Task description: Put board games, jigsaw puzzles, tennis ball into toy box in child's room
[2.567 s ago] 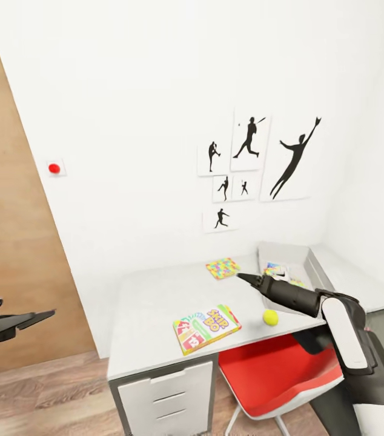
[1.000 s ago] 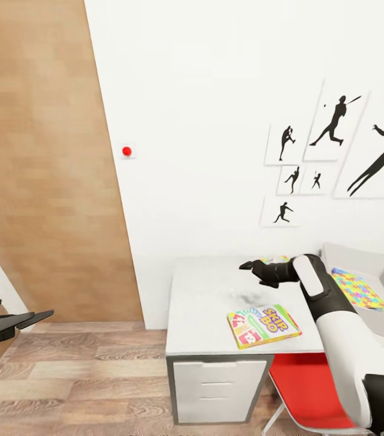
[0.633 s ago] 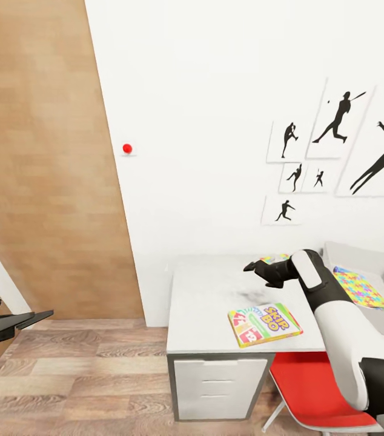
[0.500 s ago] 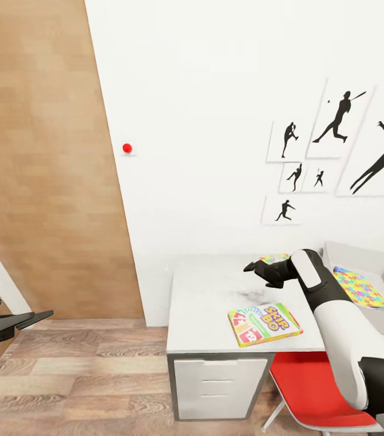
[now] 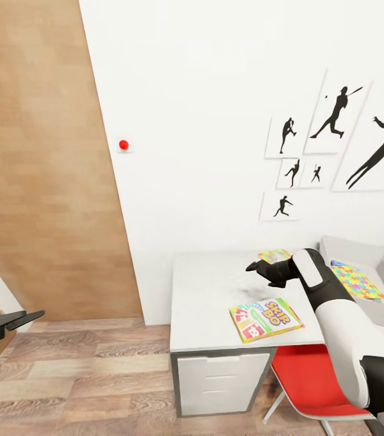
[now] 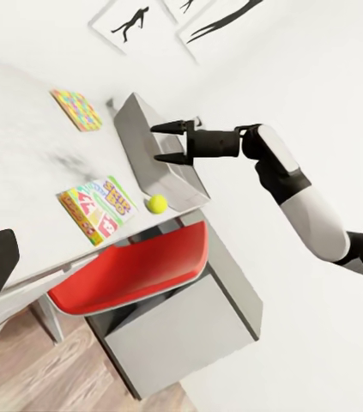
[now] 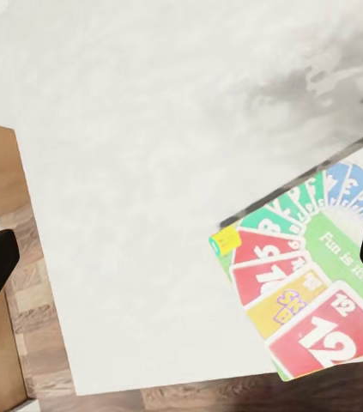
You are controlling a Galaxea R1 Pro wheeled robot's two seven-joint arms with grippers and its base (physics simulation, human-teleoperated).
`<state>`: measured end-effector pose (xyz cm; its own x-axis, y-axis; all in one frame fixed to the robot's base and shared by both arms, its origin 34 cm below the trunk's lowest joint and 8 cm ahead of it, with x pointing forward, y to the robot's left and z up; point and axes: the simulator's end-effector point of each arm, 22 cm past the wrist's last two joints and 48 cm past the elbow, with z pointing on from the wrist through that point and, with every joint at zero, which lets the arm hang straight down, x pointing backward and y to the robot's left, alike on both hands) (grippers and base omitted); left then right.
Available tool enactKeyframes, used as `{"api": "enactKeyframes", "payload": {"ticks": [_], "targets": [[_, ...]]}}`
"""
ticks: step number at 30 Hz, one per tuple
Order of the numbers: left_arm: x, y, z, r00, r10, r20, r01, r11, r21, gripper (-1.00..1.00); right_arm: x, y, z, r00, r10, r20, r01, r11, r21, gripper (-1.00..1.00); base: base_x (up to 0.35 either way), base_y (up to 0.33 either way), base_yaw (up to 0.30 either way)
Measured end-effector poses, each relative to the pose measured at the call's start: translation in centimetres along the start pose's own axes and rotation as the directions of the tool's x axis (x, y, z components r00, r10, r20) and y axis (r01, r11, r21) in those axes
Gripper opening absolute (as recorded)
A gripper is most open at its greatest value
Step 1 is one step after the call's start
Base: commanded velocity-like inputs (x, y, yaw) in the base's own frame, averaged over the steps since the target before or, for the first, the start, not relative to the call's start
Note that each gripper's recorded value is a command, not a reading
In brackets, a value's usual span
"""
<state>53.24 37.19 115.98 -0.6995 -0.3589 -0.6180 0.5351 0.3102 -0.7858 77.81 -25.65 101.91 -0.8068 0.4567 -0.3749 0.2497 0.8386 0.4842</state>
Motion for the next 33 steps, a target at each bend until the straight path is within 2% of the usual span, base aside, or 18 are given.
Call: {"api": "enactKeyframes", "payload": {"ticks": [19, 33], "targets": [[0.3, 1.1, 0.1, 1.000, -0.004, -0.004, 0.004, 1.000, -0.013, 1.00, 0.4, -1.3, 1.3, 1.000, 0.009, -0.015, -0.009, 1.000, 0.023, 1.00, 0.017, 0.009, -0.128], [0.6, 2.0, 0.2, 1.000, -0.022, -0.010, 0.022, 1.000, -0.020, 1.00, 1.0, -3.7, 2.2, 0.999, 0.016, -0.034, -0.012, 0.994, 0.110, 1.00, 0.075, 0.000, -0.129]]}}
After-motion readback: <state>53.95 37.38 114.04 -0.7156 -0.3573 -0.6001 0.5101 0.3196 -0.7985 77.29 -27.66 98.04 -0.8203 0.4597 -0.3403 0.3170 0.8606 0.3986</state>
